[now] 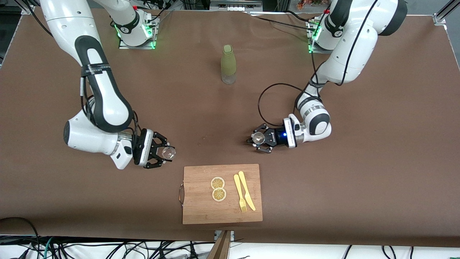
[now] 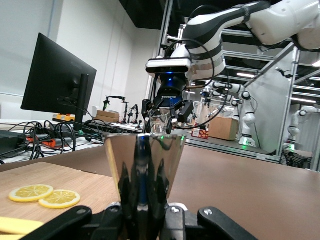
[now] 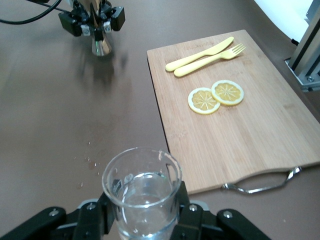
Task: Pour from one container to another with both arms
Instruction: 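Lift the beaker and jigger, bringing both grippers together mid-table, then tilt the beaker with the right gripper, pouring liquid into the jigger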
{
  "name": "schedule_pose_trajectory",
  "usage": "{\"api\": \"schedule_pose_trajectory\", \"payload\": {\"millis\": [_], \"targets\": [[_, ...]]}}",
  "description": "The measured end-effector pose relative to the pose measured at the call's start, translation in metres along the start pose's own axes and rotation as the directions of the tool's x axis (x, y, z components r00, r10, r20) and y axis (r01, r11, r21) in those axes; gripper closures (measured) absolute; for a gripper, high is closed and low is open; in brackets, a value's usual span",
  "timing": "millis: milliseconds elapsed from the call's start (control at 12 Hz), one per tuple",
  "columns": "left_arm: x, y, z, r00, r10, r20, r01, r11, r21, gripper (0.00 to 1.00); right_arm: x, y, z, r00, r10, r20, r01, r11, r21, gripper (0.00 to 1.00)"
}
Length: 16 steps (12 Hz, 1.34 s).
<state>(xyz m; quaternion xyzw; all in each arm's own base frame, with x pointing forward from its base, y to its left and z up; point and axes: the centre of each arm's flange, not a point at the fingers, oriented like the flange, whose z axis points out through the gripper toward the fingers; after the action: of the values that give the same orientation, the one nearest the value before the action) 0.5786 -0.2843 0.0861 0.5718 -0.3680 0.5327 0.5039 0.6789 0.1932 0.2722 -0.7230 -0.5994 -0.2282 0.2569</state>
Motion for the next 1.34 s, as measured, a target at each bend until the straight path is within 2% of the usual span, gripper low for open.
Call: {"api": "schedule_pose_trajectory", "payload": {"millis": [585,1003,1337], "targets": [[-0.009,0.035,0.066,0.998,-0.030,0.050,0.026,0.995,0.095,0.91,0.053,-0.025,0.032,0.994,0.025,0.109,-0.022,0.999,-0.036,0.51],[-0.004,0.039,0.088,0.993,-0.020,0.120,0.002,0.989,0.149,0.91,0.082,-0.043,0.049,0.988,0.029,0.154,-0.022,0.999,-0.046,0.51],[-0.008,0.052,0.103,0.988,-0.039,0.151,0.010,0.983,0.185,0.91,0.107,-0.061,0.057,0.971,0.048,0.234,-0.033,0.997,-0.067,0.51]]}}
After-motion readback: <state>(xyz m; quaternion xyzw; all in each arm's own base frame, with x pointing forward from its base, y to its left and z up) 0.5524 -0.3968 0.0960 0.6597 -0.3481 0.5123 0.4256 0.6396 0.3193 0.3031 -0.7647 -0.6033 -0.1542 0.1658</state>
